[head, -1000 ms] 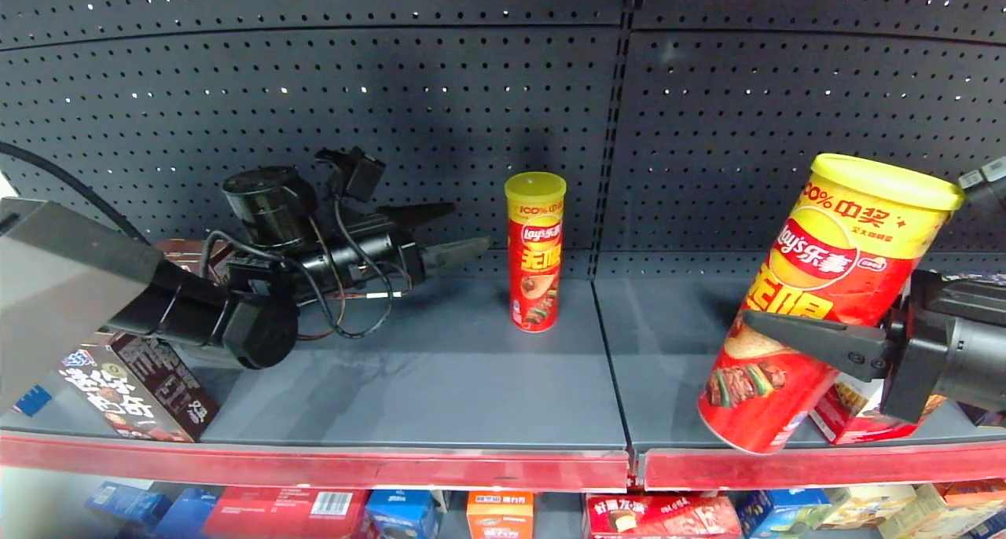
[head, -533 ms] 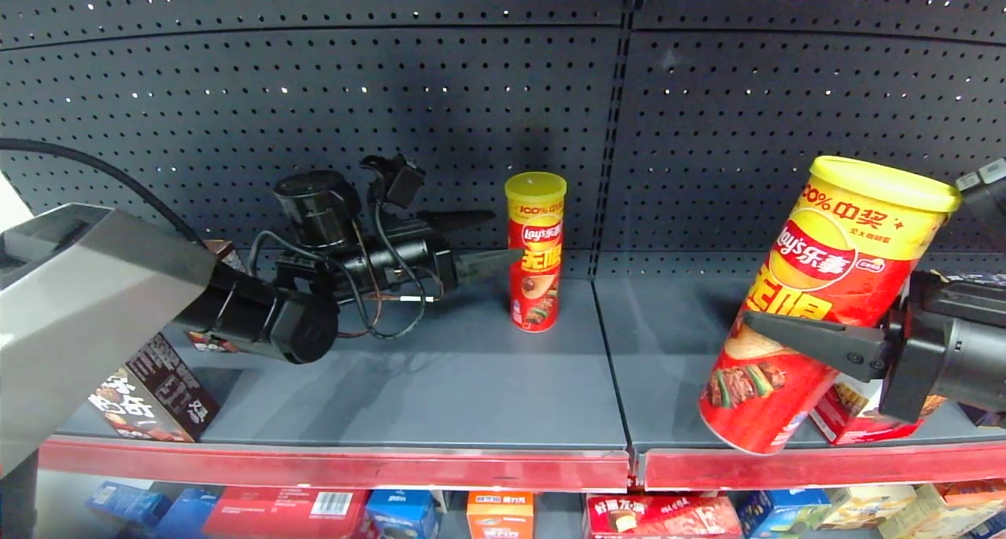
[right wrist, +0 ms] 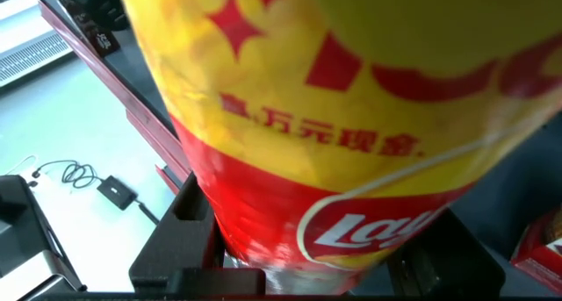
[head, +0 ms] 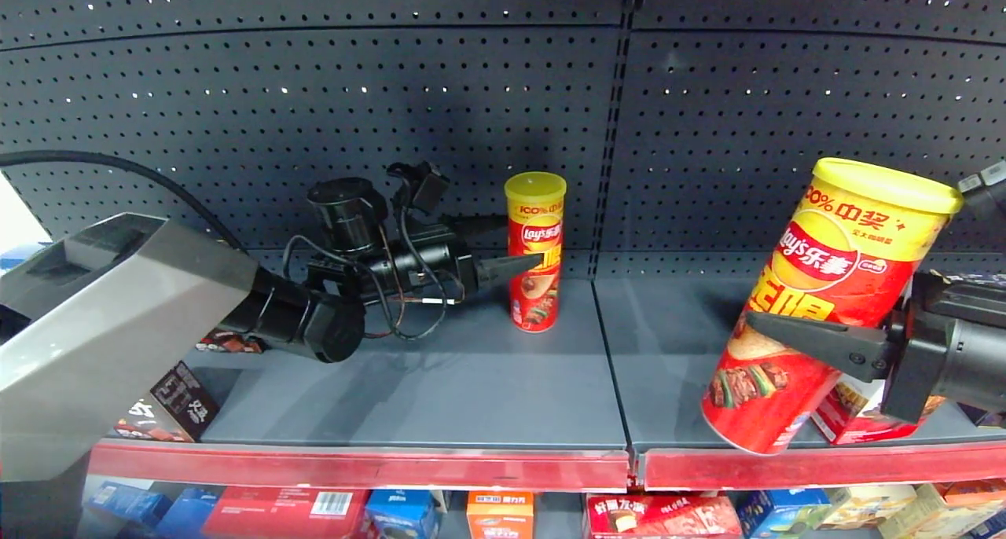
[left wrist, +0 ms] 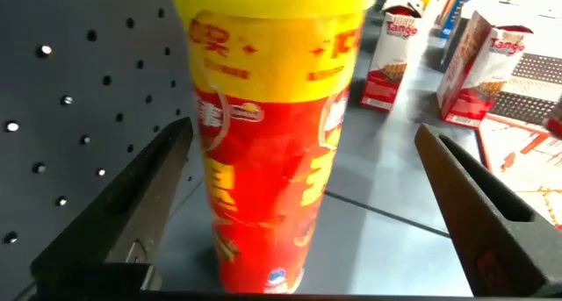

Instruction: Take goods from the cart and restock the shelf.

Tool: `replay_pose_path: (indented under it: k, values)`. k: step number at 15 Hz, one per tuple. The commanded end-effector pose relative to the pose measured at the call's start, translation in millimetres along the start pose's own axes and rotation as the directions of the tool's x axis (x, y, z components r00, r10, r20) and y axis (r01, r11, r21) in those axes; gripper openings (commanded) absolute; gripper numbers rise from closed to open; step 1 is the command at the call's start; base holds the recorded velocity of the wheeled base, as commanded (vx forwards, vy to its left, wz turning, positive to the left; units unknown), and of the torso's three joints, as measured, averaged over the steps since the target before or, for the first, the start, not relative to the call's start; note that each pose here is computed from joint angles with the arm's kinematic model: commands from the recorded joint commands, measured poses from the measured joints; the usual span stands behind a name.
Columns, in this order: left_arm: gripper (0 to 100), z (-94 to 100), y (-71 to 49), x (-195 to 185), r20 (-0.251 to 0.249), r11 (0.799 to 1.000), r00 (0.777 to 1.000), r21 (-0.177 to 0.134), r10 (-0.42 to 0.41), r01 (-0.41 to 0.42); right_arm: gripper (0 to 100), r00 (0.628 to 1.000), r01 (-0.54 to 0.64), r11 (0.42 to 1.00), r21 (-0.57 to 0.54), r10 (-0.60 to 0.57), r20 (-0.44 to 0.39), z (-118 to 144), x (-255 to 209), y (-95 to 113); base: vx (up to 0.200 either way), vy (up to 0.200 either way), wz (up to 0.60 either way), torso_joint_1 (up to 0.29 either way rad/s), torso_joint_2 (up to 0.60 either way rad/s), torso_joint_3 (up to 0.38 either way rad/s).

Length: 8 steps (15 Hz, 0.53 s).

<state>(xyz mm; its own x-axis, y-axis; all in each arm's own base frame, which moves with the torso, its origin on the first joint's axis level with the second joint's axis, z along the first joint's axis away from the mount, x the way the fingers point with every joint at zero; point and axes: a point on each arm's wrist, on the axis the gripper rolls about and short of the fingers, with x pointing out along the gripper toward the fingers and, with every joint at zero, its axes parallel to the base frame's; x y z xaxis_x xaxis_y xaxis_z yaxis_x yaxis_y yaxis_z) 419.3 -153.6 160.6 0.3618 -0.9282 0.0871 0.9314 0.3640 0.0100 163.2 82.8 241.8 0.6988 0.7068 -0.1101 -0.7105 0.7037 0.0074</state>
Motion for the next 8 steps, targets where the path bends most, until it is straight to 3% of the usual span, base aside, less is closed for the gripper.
replay_pose_path:
  k: [1,4,8]
  values:
    - [100,-5.0,3.1,4,-0.002,1.000,1.000,-0.002,-0.002,0.002,0,1.000,-0.001,1.000,-0.001,0.001,0.000,0,1,0,0.000,0.000,0.00,0.000,0.00,0.000]
    - [100,-7.9,7.2,10,0.005,1.000,1.000,0.004,-0.009,0.009,0,1.000,-0.020,1.000,0.004,0.020,-0.005,-1,1,-1,0.000,0.000,0.00,0.000,0.00,0.000]
    - [100,-3.6,8.6,27,-0.010,0.999,1.000,-0.017,-0.029,0.028,0,1.000,-0.011,1.000,0.005,0.011,-0.005,-1,1,-3,0.000,0.000,0.00,0.000,0.00,0.000]
